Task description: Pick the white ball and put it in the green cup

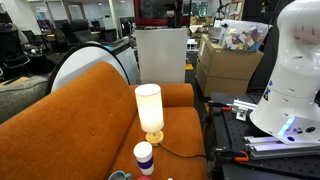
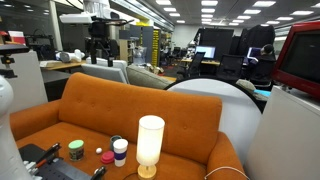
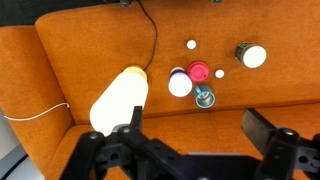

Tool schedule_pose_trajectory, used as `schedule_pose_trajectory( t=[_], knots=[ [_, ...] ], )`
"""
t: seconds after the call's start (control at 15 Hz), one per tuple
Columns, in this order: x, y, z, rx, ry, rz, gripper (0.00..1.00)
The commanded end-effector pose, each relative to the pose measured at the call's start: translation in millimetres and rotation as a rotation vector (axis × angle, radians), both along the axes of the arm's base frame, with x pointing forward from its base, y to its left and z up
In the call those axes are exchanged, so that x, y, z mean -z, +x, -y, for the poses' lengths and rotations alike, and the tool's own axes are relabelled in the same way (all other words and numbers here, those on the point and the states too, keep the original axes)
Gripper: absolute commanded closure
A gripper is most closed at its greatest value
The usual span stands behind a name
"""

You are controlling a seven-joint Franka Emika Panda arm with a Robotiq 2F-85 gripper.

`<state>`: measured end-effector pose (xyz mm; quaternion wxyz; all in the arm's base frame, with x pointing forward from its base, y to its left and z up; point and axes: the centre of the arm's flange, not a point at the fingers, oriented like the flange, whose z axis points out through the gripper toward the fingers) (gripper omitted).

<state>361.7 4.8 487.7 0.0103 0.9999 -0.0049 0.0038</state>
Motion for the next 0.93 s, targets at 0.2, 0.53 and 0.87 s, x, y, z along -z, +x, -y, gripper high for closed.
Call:
schedule_pose_trajectory(
  t=[0.2,0.53,0.87],
  knots=[
    [5,6,-1,0.002,0.002,-0.007,0.00],
    [38,25,-17,-0.083,0.014,-0.061,0.00],
    [60,27,-31,-0.140,-0.007,-0.104,0.00]
  ],
)
